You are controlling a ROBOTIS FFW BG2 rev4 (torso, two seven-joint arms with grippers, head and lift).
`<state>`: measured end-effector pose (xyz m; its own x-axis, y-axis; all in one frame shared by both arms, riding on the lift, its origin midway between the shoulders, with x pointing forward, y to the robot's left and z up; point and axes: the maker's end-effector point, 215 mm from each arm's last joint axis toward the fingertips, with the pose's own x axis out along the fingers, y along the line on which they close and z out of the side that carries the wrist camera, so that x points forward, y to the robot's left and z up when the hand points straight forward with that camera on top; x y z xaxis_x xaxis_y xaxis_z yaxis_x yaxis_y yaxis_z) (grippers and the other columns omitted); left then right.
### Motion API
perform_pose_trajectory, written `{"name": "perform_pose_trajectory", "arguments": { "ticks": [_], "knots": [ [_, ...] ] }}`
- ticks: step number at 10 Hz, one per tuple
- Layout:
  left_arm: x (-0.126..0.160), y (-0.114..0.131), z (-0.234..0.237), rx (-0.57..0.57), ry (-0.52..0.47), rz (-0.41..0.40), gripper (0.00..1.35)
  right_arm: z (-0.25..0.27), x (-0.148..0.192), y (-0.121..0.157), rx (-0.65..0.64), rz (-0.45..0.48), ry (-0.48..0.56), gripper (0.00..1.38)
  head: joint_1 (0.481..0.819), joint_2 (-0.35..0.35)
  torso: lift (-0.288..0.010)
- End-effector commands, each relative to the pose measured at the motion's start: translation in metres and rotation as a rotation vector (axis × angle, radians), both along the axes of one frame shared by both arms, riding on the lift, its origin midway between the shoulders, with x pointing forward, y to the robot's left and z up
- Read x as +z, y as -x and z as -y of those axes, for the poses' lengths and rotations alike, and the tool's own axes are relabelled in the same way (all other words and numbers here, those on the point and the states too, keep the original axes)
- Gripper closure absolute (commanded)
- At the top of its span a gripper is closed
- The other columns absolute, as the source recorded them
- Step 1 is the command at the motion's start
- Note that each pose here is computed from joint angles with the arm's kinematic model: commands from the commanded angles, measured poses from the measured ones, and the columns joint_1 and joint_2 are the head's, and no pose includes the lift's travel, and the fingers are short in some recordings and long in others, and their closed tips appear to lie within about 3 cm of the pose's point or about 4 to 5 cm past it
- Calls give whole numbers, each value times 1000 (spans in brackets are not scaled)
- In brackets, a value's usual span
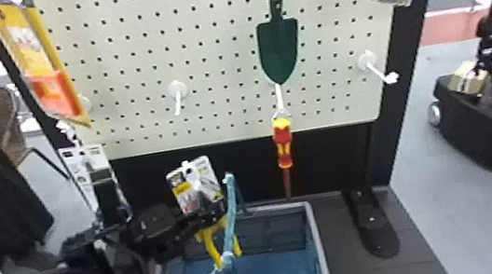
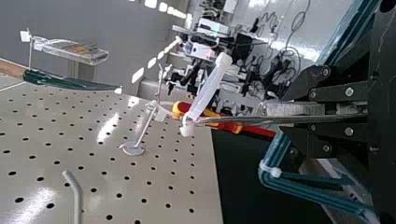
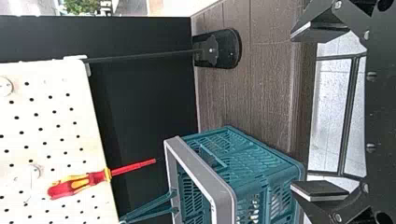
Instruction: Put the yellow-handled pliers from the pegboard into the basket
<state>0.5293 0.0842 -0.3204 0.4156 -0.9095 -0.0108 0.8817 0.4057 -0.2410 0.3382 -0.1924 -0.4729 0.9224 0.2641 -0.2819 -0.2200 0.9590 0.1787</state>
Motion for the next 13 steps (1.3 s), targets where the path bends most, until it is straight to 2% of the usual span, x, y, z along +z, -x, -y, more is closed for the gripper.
{"name": "perform_pose_trajectory", "arguments": {
  "ticks": [1,4,5,6,7,8,10,13],
  "knots": [
    [-17,8,1,8,23,-41,1199,0,0,0,0,0,-1,174,549,0,-100],
    [-51,15,-3,32,48,-111,1197,0,-2,1,-1,-4,-2,174,549,0,-100],
    [-54,14,-5,48,54,-119,1078,0,-1,0,-1,-2,-2,174,549,0,-100],
    [-54,11,-7,65,61,-124,567,0,-1,1,-2,-3,-4,174,549,0,-100],
    [-52,8,-10,76,69,-122,113,0,-1,1,-2,-2,-5,174,549,0,-100],
    [-48,7,-11,79,80,-120,62,0,0,0,-2,1,-5,174,549,0,-100],
    [-45,5,-11,80,86,-115,228,0,-1,0,-3,-1,-5,174,549,0,-100],
    [-44,5,-11,80,89,-113,240,0,-1,-1,-3,1,-5,174,549,0,-100]
  ]
}}
